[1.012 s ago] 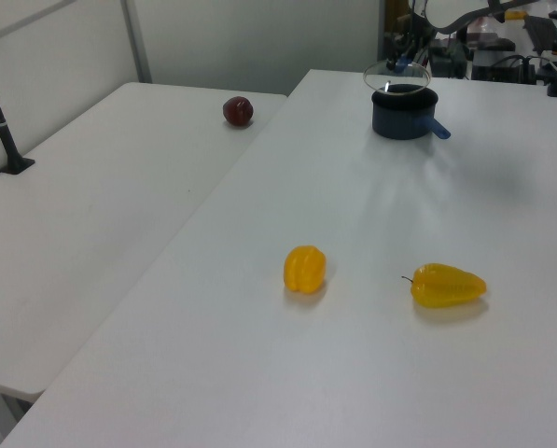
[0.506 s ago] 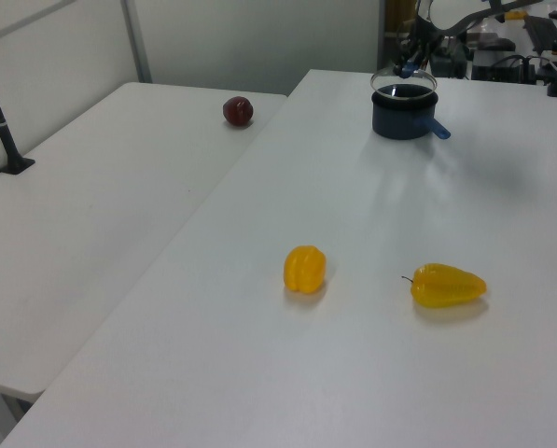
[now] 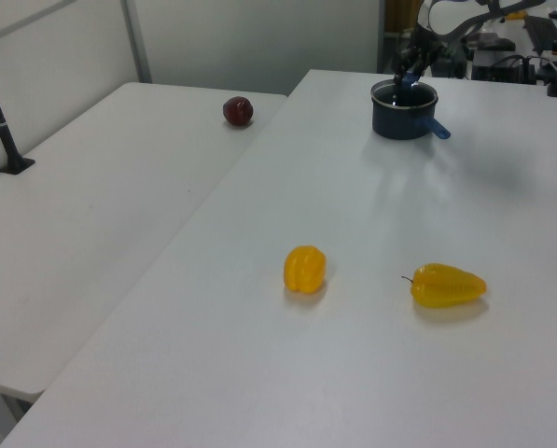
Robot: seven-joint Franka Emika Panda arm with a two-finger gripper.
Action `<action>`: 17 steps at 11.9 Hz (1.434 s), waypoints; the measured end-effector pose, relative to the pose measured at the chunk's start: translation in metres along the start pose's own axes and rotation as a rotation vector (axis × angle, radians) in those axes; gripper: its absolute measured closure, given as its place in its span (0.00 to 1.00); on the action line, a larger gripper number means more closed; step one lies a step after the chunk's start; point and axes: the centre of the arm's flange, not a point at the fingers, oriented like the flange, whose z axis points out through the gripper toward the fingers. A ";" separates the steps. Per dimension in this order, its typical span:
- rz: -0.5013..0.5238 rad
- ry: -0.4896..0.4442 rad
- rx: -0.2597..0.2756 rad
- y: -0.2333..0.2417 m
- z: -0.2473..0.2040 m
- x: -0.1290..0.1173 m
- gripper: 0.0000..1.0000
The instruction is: Close lid
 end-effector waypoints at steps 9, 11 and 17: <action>-0.002 -0.012 -0.002 0.001 0.007 -0.003 0.25; -0.010 -0.009 0.000 0.000 0.006 -0.002 0.00; -0.161 -0.069 -0.044 -0.059 -0.099 -0.008 0.00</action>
